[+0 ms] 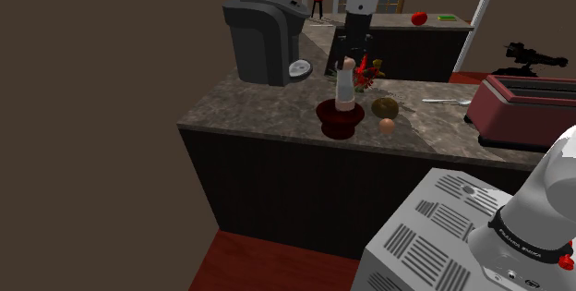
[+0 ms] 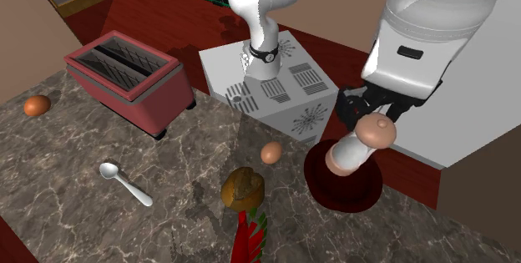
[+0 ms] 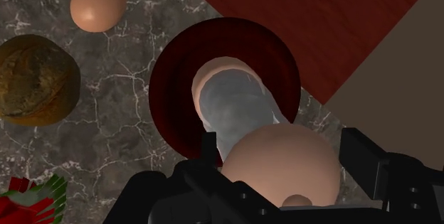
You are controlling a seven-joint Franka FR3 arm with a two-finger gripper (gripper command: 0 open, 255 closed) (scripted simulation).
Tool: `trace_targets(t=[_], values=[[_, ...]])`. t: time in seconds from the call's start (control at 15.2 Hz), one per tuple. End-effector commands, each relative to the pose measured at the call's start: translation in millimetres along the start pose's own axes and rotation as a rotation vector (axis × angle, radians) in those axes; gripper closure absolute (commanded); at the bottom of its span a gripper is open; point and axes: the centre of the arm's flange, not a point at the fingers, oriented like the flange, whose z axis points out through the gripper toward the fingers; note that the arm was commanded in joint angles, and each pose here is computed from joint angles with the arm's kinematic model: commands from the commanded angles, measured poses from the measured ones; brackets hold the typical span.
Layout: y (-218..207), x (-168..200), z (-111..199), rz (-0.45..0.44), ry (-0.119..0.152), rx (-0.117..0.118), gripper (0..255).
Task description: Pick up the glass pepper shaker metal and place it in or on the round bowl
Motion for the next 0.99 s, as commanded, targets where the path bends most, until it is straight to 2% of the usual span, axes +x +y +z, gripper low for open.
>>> trace_targets(t=[0.0,0.07,0.59,0.66,0.92], values=[[0.6,0.4,10.7,0.000,0.001,0.000,255],[1.5,0.5,18.2,0.000,0.001,0.000,255],[1.5,0.5,18.2,0.000,0.001,0.000,255],[1.5,0.5,18.2,0.000,0.001,0.000,0],[1.6,0.5,18.2,0.000,0.001,0.000,0]])
